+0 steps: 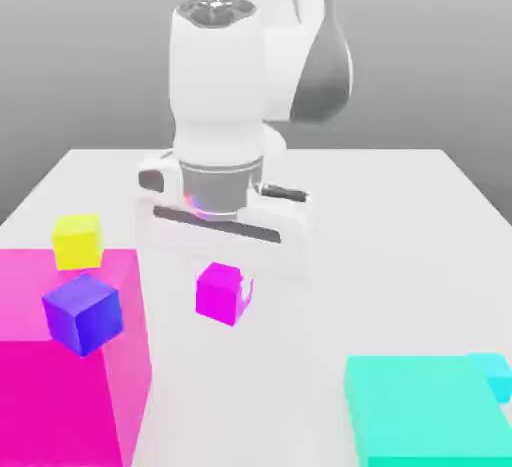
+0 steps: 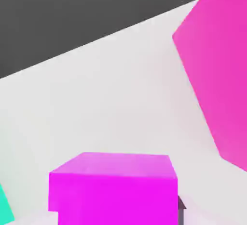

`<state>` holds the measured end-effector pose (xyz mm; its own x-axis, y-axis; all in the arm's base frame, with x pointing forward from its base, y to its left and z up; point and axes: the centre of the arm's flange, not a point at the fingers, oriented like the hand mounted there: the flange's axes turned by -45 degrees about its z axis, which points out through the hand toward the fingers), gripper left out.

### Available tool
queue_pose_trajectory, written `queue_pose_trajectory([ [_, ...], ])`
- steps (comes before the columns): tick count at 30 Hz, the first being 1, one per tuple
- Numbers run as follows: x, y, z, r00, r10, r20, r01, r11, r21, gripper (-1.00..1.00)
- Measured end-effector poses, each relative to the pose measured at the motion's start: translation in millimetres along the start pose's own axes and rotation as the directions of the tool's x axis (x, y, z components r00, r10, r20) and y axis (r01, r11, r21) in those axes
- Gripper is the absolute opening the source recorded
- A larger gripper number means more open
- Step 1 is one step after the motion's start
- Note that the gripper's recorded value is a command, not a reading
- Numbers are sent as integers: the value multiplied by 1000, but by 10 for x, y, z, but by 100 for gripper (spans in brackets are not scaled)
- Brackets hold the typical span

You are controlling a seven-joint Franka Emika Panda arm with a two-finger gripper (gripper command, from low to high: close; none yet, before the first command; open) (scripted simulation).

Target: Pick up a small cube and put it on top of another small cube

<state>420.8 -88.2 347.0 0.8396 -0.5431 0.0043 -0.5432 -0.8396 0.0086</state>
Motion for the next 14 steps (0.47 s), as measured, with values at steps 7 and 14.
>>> queue_pose_trajectory([
  [7, 266, 1118, -879, 921, 390, 8, -390, 921, 10, -100],
  [14, 263, 1197, -442, 909, 416, 9, -416, 909, 11, 100],
])
